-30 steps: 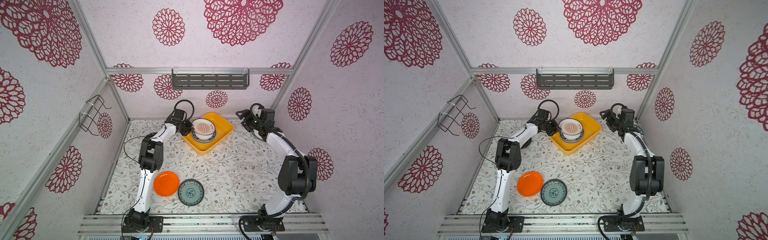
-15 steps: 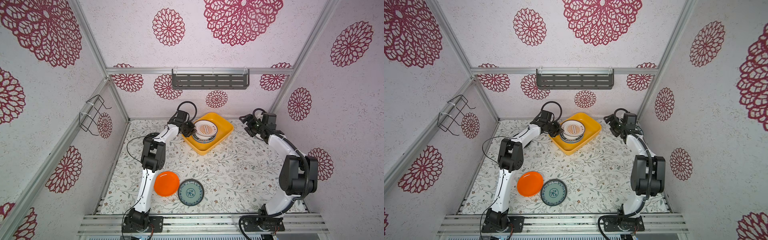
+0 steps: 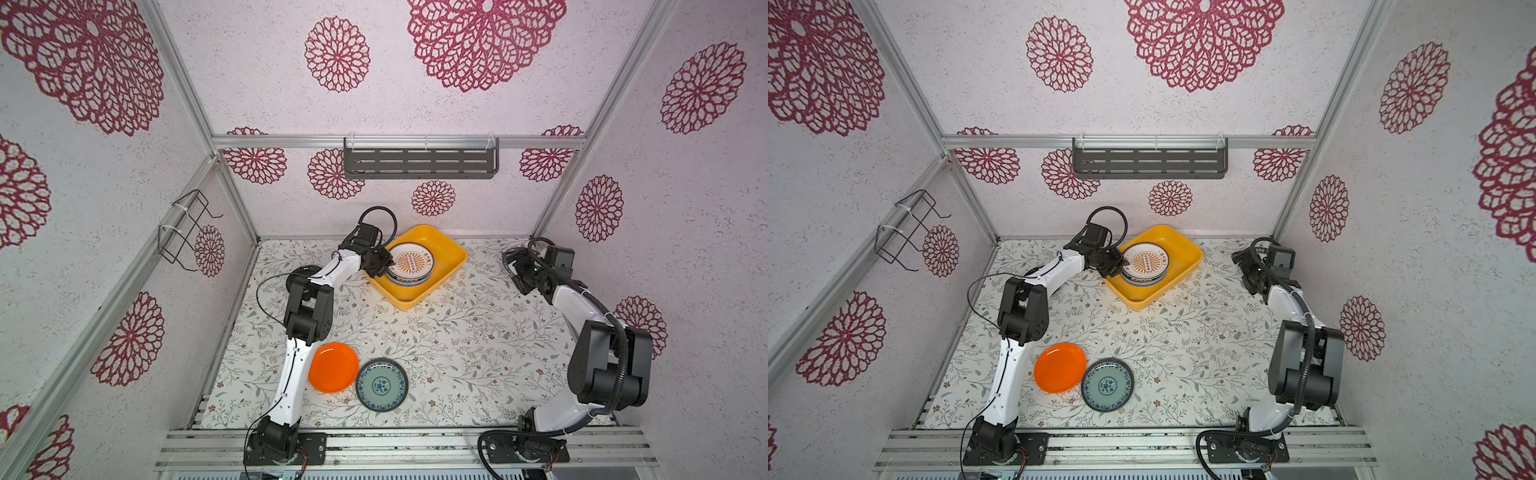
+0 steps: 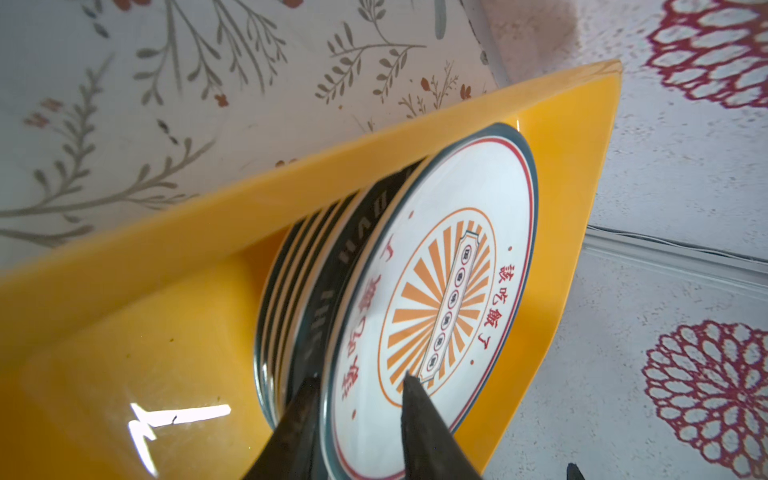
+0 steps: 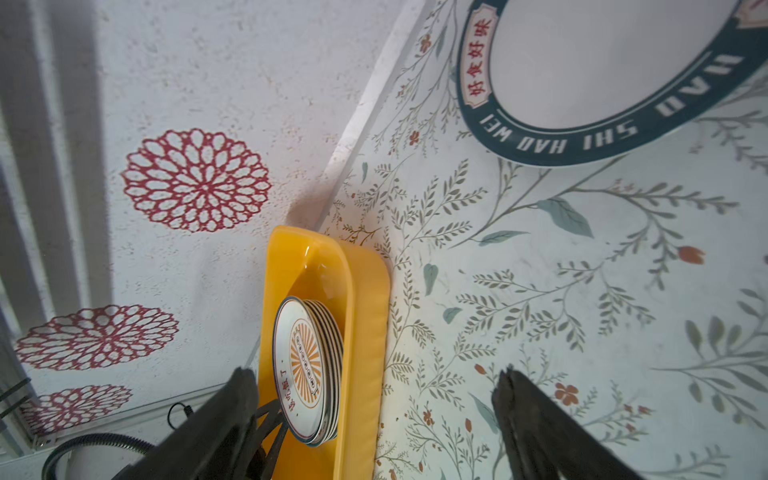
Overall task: Place the plates into the plastic bin on the countertop
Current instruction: 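Grasp the leaning green-rimmed plate with right gripper while left gripper opens, then lift the green-rimmed plate with right gripper toward the bin, then hold the plate upright toward left gripper while left gripper moves to its rim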
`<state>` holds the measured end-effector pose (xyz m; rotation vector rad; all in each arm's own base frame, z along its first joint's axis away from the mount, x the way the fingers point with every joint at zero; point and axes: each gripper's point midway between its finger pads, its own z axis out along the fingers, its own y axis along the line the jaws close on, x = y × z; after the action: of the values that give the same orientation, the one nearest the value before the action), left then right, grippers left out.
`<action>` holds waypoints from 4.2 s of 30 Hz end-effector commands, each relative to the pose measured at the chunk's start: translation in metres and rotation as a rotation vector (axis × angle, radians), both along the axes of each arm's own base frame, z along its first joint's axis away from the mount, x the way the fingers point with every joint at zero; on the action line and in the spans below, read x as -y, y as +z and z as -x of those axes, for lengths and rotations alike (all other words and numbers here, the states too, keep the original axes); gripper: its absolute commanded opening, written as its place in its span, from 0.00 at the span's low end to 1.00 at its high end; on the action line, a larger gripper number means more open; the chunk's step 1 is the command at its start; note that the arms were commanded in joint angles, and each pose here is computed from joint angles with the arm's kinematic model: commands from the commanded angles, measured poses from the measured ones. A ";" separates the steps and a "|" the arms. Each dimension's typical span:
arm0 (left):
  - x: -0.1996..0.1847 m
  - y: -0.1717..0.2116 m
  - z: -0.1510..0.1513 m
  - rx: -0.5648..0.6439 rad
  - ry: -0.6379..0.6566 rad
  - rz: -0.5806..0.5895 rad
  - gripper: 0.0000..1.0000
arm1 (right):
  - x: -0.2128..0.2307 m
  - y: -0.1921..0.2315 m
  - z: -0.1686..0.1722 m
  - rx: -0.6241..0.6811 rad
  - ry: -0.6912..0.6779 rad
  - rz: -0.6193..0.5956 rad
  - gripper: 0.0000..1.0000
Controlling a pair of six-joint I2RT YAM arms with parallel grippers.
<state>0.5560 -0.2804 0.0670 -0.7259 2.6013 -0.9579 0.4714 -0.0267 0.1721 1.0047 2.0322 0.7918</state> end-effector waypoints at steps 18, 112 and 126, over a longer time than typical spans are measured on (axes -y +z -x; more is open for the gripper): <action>-0.009 0.129 0.003 0.368 -0.052 -0.175 0.82 | 0.070 -0.026 0.009 0.001 -0.197 0.028 0.92; 0.056 0.204 0.114 0.625 -0.232 0.111 0.98 | -0.057 0.067 0.092 0.292 0.364 -0.173 0.00; 0.121 0.201 0.149 0.609 -0.385 0.263 0.89 | -0.117 0.105 0.147 0.377 0.568 -0.290 0.00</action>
<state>0.4092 -0.3892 0.2571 0.0019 2.1654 -1.3274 0.3357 0.0785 0.2432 0.5116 1.9687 1.4381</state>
